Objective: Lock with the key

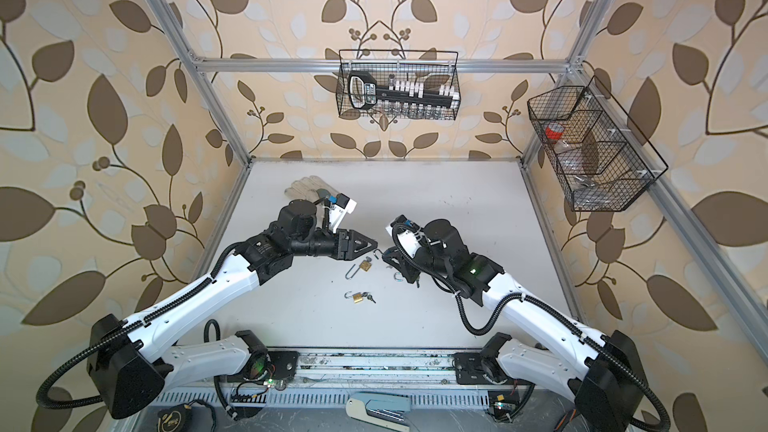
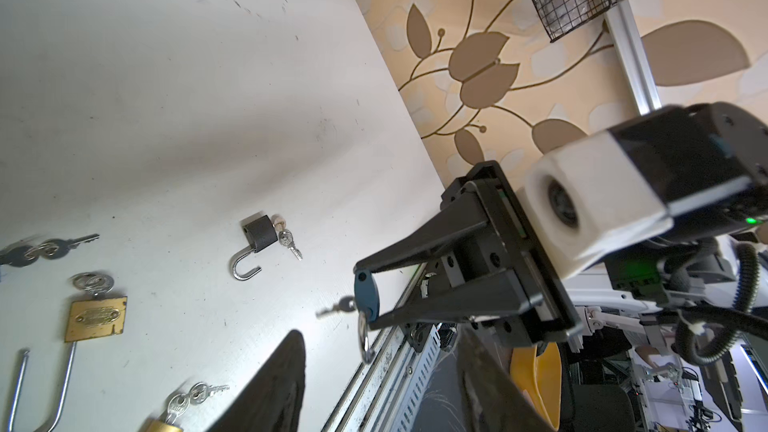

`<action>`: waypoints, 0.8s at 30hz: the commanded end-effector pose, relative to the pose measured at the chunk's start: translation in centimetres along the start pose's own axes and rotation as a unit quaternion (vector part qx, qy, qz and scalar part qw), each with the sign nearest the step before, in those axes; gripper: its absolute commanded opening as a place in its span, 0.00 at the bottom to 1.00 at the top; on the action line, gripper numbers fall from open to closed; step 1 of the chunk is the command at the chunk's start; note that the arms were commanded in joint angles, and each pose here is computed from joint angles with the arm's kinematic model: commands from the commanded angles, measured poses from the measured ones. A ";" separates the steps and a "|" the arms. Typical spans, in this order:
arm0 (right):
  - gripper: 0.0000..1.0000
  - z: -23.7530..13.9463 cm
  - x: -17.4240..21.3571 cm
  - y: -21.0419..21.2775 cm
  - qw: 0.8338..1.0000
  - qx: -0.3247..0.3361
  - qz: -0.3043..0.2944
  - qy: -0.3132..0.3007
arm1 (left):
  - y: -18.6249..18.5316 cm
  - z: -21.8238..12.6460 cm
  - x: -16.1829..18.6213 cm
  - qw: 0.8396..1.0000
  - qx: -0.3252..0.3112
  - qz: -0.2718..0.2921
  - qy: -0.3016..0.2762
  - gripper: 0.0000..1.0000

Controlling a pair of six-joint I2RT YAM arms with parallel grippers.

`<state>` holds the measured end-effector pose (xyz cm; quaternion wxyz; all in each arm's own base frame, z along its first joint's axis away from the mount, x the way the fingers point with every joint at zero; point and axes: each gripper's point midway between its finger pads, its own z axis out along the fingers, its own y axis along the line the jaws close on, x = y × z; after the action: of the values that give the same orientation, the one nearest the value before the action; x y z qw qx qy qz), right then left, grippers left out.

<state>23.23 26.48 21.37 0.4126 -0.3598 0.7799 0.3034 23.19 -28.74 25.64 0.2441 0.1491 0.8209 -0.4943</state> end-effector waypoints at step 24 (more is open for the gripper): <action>0.00 -0.7 -3.6 1.2 0.998 -0.007 -0.035 -0.049 | -1.9 0.3 -0.2 0.999 0.030 0.032 0.007 0.04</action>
<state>23.06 27.45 22.66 0.4271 -0.3726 0.7637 0.3091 22.65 -29.53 24.95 0.2280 0.1635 0.8211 -0.4970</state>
